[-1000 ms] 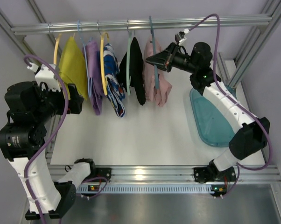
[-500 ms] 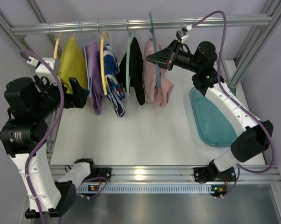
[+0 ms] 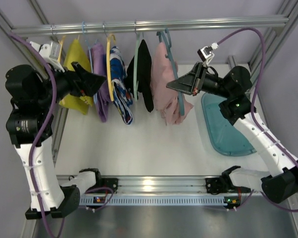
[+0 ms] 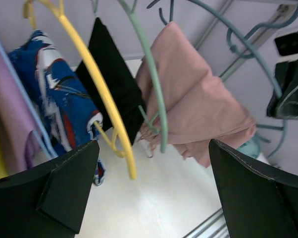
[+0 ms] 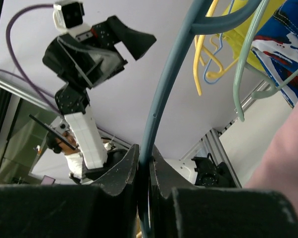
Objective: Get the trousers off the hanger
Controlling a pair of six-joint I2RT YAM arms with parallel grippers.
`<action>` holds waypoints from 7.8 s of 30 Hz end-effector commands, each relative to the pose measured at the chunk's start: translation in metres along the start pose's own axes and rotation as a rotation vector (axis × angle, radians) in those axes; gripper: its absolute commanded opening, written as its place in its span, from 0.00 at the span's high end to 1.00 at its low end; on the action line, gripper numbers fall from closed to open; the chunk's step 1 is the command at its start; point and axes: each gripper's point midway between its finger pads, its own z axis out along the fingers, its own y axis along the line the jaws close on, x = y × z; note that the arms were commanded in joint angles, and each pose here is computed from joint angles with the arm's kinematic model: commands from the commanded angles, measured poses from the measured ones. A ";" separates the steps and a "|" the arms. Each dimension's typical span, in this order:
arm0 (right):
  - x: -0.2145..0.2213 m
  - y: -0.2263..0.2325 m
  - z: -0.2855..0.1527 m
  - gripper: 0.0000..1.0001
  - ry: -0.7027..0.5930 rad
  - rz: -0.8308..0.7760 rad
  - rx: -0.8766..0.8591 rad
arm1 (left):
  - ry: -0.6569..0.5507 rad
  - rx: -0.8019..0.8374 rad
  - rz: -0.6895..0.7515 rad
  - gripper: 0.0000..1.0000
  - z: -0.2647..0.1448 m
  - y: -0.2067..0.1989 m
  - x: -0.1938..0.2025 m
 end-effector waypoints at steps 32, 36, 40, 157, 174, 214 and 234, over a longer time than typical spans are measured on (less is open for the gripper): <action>0.019 0.019 -0.022 1.00 -0.062 -0.288 -0.104 | -0.008 0.723 -0.404 0.27 0.128 -0.196 0.050; 0.026 0.017 -0.025 1.00 -0.049 -0.274 -0.102 | -0.036 0.732 -0.442 0.31 0.133 -0.206 0.049; 0.030 0.018 -0.027 1.00 -0.049 -0.275 -0.104 | -0.014 0.730 -0.469 0.33 0.144 -0.213 0.056; 0.058 -0.159 -0.092 0.52 -0.019 -1.374 0.456 | 0.212 0.619 -0.803 1.00 0.151 -0.215 0.066; 0.057 -0.166 -0.081 0.34 -0.024 -1.316 0.439 | 0.207 0.634 -0.776 1.00 0.152 -0.216 0.065; -0.029 0.043 -0.162 1.00 -0.452 -1.196 0.575 | 0.326 0.612 -0.589 1.00 0.139 -0.183 0.165; -0.107 0.125 -0.236 1.00 -0.860 -1.269 0.921 | 0.391 0.599 -0.523 1.00 0.127 -0.167 0.208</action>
